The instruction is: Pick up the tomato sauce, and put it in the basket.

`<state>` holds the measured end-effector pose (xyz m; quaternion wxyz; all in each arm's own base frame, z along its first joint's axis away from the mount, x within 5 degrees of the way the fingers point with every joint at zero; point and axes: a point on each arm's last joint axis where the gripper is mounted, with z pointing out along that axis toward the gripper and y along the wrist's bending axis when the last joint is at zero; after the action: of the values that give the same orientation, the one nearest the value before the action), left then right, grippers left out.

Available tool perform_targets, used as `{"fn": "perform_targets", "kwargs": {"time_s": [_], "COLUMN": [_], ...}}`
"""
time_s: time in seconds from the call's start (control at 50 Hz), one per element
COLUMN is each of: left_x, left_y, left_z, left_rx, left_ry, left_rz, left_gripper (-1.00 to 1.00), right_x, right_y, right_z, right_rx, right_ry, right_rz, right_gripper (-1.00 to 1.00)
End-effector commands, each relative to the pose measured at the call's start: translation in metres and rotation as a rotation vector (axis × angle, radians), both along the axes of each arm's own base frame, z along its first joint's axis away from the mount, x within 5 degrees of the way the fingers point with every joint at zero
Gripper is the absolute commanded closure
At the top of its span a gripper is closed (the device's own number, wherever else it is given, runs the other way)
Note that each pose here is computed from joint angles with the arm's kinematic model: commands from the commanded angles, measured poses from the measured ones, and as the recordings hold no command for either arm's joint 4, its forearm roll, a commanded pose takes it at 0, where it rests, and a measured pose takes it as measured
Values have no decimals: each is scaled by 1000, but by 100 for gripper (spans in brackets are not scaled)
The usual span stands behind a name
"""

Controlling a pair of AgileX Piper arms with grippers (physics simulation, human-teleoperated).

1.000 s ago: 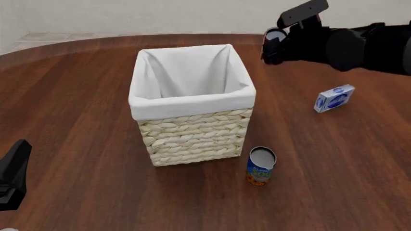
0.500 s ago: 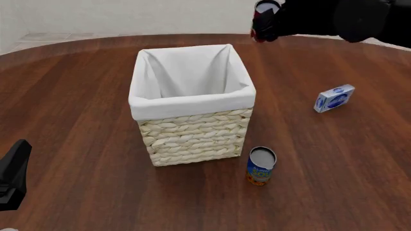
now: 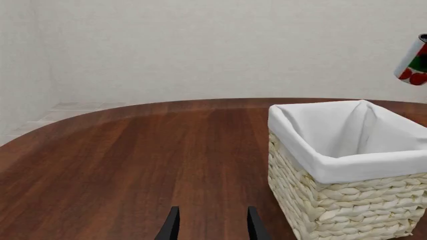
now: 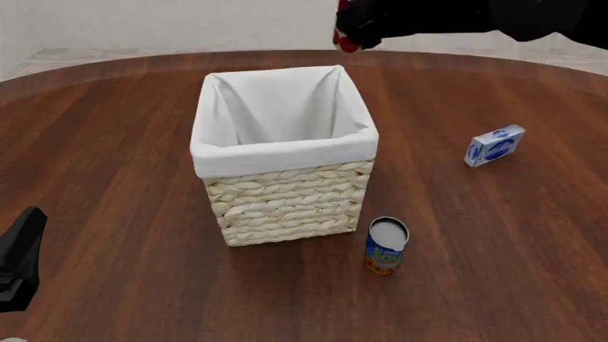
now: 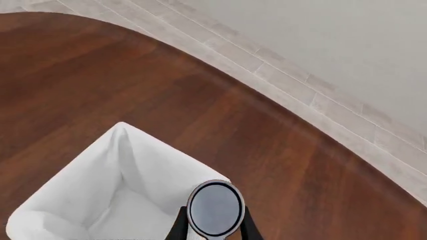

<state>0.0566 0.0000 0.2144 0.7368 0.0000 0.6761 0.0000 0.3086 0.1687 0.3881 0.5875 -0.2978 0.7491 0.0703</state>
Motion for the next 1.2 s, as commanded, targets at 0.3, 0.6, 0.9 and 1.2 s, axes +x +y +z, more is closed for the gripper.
{"fn": "perform_targets", "kwargs": {"time_s": [0.3, 0.6, 0.9, 1.2], "left_x": [0, 0, 0, 0], "left_y": [0, 0, 0, 0], "left_z": [0, 0, 0, 0], "left_rx": [0, 0, 0, 0], "left_ry": [0, 0, 0, 0], "left_rz": [0, 0, 0, 0], "left_gripper": [-100, -100, -100, -100], "right_x": [-23, -19, -18, -6], "right_y": [39, 65, 89, 96], "right_z": [10, 7, -5, -17], "right_rx": [14, -39, -106, -172], "right_ry": [67, 126, 190, 230], "right_rz": [116, 166, 218, 224], "right_gripper": [100, 100, 100, 100]}}
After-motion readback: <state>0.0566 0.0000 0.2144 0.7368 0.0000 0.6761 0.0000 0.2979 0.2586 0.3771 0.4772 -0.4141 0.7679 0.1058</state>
